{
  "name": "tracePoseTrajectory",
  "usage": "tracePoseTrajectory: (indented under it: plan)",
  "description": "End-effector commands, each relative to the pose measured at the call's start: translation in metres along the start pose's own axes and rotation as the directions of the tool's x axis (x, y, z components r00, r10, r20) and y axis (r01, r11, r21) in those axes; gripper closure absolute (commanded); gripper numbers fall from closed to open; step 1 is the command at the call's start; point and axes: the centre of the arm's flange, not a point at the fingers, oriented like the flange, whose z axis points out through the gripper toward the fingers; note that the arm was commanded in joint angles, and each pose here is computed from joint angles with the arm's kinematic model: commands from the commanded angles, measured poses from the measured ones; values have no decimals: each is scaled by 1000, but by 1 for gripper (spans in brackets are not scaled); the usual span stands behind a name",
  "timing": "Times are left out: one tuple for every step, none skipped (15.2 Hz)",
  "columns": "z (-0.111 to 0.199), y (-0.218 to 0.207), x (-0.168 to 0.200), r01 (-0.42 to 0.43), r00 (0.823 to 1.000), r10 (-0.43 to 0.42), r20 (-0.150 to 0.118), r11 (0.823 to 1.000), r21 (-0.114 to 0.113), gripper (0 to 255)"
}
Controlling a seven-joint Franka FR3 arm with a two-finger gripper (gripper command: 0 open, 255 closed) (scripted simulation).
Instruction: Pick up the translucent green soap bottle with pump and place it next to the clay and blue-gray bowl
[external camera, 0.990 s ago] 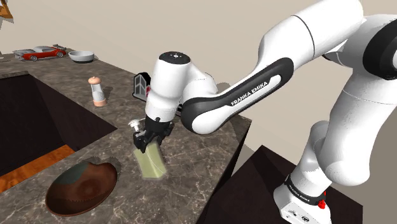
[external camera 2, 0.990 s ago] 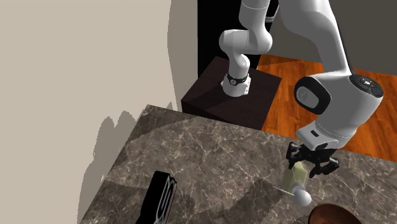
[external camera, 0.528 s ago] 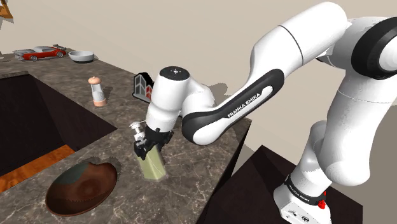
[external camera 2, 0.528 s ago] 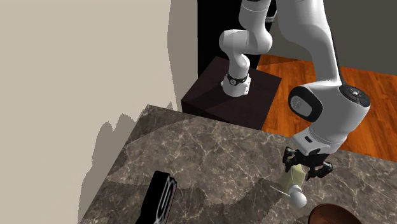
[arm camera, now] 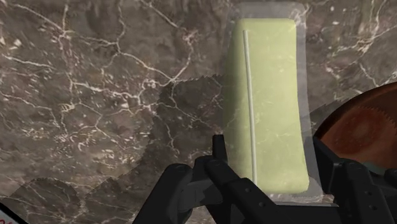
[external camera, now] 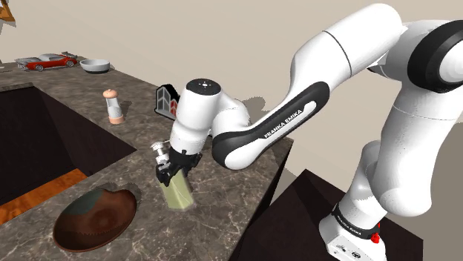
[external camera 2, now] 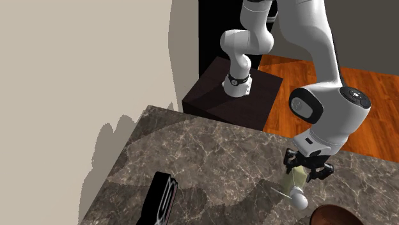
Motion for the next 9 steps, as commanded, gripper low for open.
tracePoseTrajectory:
  plan:
    - [5,1,-4,1,1000,-1,11,1000,-7,0]
    - [5,1,-3,1,1000,-1,11,1000,-7,0]
    - [5,2,-3,1,1000,-1,11,1000,-7,0]
    - [5,2,-3,1,1000,-1,11,1000,-7,0]
    - [5,2,-3,1,1000,-1,11,1000,-7,0]
    - [5,2,-3,1,1000,-1,11,1000,-7,0]
    - [-8,1,-3,1,1000,-1,11,1000,-7,0]
    - [-21,1,-3,1,1000,-1,11,1000,-7,0]
    - [-35,1,-3,1,1000,-1,11,1000,-7,0]
